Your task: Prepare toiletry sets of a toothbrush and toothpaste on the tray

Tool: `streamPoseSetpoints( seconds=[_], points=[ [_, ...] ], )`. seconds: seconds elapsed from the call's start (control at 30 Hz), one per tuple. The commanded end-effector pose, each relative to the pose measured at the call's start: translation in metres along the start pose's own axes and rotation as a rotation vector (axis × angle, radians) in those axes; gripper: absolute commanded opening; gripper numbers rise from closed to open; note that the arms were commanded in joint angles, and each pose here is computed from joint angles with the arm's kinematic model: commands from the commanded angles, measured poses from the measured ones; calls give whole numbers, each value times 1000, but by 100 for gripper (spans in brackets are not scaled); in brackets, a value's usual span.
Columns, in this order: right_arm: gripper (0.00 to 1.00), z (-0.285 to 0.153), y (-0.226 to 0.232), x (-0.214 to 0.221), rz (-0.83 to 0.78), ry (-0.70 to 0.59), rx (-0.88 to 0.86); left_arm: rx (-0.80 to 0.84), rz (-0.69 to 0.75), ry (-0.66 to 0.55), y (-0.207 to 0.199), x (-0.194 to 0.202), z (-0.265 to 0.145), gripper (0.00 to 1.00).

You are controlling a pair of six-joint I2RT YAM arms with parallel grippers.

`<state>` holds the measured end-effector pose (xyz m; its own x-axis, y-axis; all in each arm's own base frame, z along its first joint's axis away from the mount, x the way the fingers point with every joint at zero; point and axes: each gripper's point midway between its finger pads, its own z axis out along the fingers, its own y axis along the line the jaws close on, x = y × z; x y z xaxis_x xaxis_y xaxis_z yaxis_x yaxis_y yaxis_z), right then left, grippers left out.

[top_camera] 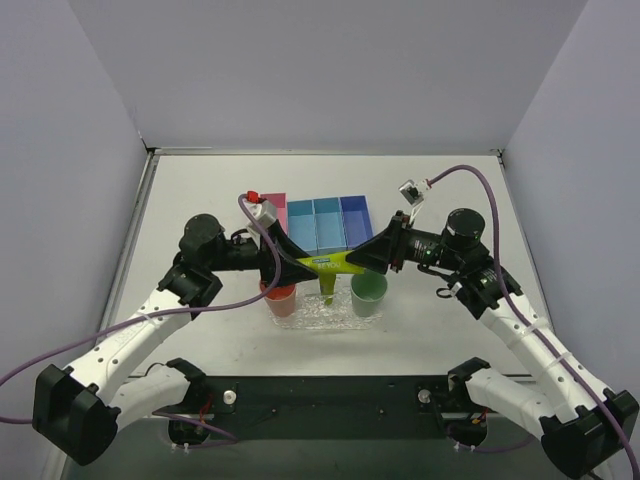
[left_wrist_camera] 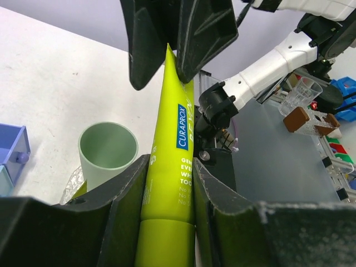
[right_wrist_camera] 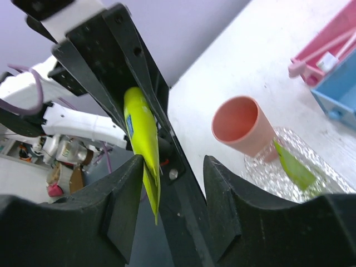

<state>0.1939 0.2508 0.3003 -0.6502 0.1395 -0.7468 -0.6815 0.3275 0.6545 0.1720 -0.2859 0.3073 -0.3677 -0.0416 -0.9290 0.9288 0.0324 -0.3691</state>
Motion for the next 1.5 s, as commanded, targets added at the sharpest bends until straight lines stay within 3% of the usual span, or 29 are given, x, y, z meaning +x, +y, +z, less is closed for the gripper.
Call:
streamPoseSetpoints(
  seconds=[0.0, 0.17, 0.57, 0.8, 1.03, 1.27, 1.33, 1.43, 1.47],
  points=[
    [40, 5, 40, -45, -79, -143, -192, 34, 86, -70, -14, -23, -4, 0],
    [35, 9, 37, -33, -35, -65, -210, 1, 92, -89, -8, -26, -8, 0],
    [33, 9, 34, -25, -11, -39, -207, -36, 94, -120, -1, -30, -12, 0],
    [22, 11, 34, -27, -16, -40, -218, -37, 95, -123, -1, -30, -12, 0],
    [18, 13, 31, -22, 0, -26, -216, -34, 97, -129, -2, -31, -13, 0],
    [0, 13, 35, -23, -11, -24, -223, -33, 96, -130, -1, -31, -13, 0],
    [0, 14, 32, -21, -3, -16, -210, -28, 96, -128, -3, -32, -13, 0],
    [0, 13, 27, -17, -18, 8, -166, -41, 96, -113, 0, -32, -13, 24],
    [0, 12, 27, -19, -33, 3, -147, -53, 80, -97, 2, -28, -14, 47]
  ],
)
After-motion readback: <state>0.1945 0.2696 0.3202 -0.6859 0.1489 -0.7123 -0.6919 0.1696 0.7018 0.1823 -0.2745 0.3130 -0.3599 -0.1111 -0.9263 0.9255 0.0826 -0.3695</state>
